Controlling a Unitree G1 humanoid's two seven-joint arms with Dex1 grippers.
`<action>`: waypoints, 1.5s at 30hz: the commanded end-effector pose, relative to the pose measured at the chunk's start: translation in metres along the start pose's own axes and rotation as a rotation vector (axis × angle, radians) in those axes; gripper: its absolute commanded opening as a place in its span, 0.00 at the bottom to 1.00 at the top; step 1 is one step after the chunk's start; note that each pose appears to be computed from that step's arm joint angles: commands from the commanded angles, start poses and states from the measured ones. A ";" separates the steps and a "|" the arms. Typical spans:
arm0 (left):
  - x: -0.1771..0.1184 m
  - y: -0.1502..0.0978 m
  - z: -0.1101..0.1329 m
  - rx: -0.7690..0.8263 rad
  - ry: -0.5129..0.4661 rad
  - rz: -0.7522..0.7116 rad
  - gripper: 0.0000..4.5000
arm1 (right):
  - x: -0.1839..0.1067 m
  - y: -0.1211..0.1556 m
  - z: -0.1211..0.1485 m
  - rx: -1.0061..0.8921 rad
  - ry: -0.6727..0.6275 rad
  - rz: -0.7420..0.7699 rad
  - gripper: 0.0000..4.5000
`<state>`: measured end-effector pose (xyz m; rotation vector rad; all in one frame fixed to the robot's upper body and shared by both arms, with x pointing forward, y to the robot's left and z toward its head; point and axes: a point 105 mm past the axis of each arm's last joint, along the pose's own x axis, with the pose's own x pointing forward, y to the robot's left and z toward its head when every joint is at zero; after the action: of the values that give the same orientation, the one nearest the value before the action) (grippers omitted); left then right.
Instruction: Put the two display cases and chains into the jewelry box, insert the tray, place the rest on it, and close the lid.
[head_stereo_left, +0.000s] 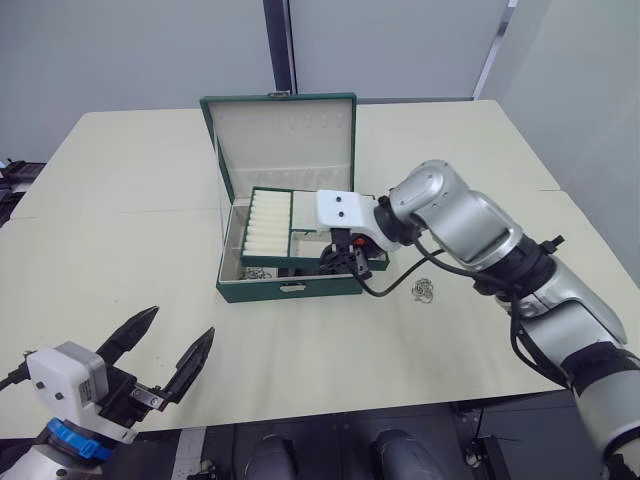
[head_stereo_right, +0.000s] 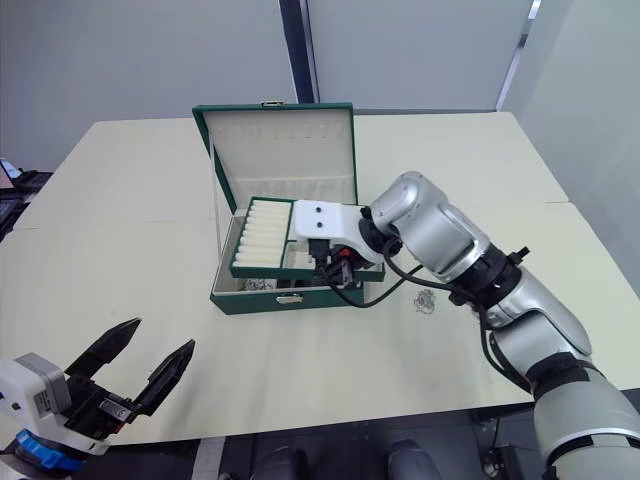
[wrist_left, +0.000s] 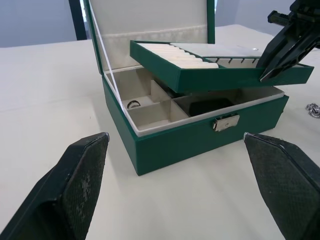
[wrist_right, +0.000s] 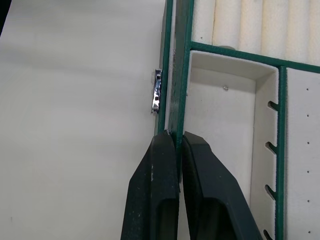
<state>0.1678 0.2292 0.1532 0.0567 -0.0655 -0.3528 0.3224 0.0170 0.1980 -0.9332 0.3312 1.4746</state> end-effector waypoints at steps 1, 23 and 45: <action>0.002 -0.004 0.009 0.007 -0.031 -0.012 1.00 | -0.002 -0.006 0.017 -0.077 -0.010 -0.044 0.00; 0.015 -0.005 0.006 0.017 -0.028 -0.022 1.00 | 0.020 -0.002 0.020 -0.077 0.022 -0.049 0.00; 0.021 -0.004 0.003 0.019 -0.038 -0.009 1.00 | 0.028 -0.007 0.018 -0.094 0.047 -0.052 0.00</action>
<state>0.1867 0.2198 0.1550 0.0636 -0.0937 -0.3574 0.3284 0.0458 0.1792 -1.0184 0.3300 1.4317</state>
